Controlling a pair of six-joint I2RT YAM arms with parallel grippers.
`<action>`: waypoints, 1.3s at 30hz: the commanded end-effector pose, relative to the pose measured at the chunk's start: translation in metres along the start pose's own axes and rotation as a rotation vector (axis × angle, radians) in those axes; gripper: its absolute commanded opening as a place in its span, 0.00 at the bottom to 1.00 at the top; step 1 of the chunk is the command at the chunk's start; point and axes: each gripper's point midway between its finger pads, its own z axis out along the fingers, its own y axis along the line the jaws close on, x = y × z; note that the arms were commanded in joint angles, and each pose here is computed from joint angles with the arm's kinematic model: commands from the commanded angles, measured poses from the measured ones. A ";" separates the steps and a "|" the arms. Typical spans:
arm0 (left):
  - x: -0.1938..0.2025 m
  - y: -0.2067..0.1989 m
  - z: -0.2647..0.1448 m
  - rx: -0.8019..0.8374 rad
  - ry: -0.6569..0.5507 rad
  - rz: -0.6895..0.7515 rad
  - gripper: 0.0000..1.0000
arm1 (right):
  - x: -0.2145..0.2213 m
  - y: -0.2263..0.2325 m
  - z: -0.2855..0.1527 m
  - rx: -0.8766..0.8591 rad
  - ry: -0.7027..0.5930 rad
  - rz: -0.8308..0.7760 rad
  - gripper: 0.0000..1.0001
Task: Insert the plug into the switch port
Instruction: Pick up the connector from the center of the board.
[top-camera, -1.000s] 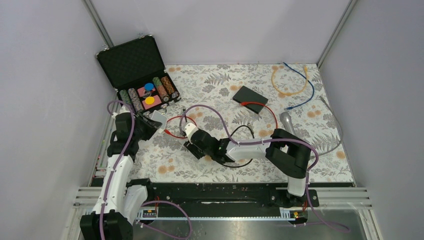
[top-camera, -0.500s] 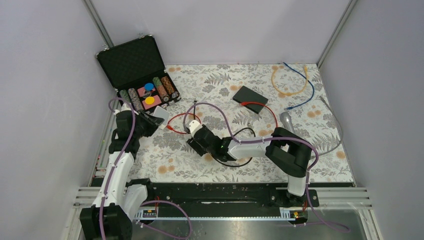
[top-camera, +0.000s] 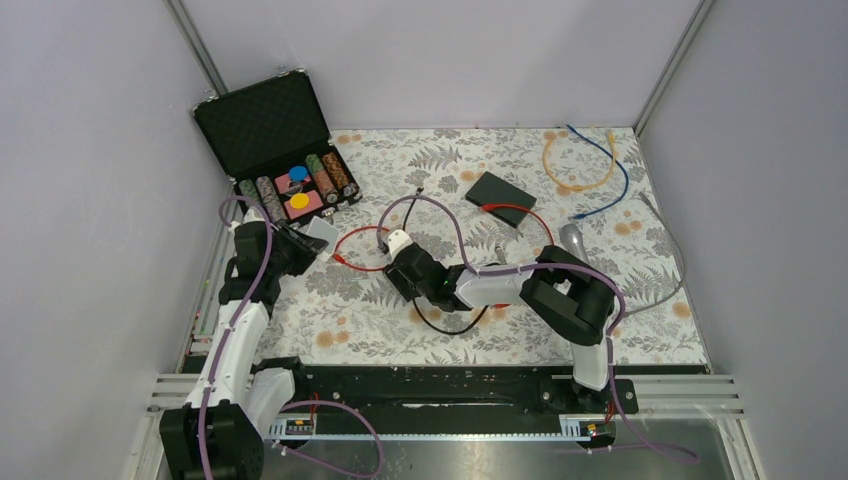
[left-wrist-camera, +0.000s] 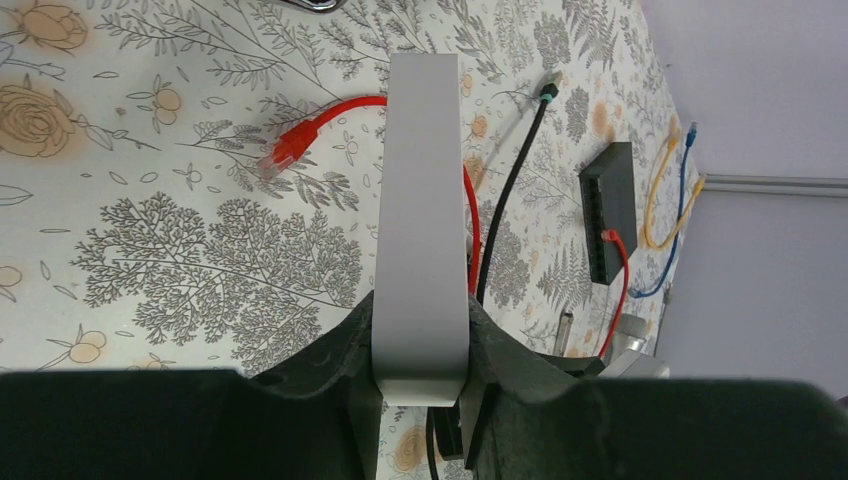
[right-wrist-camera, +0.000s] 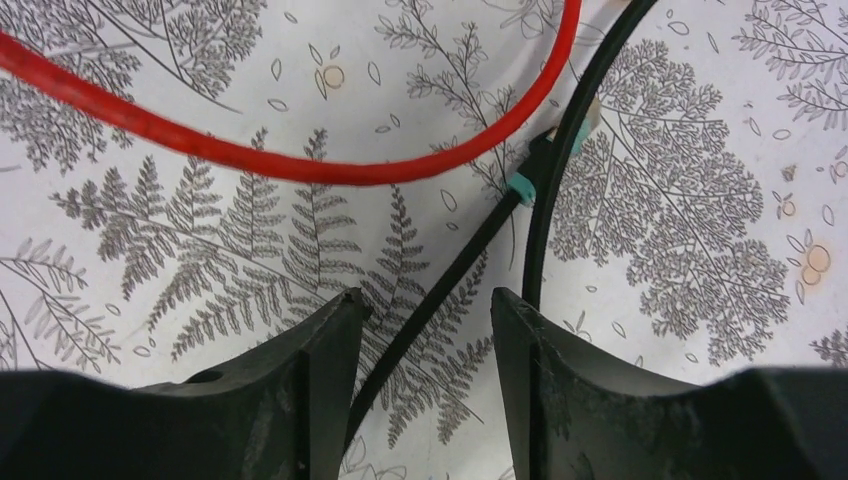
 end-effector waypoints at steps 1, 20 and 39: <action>-0.013 -0.004 -0.001 0.002 -0.058 0.032 0.00 | 0.000 0.001 0.014 -0.007 0.012 0.063 0.58; -0.051 -0.038 -0.047 0.017 -0.197 0.217 0.00 | -0.013 0.065 -0.109 -0.632 -0.043 0.185 0.00; -0.008 -0.124 -0.053 0.815 -0.148 0.317 0.00 | -0.066 0.037 -0.212 -1.127 -0.209 0.547 0.00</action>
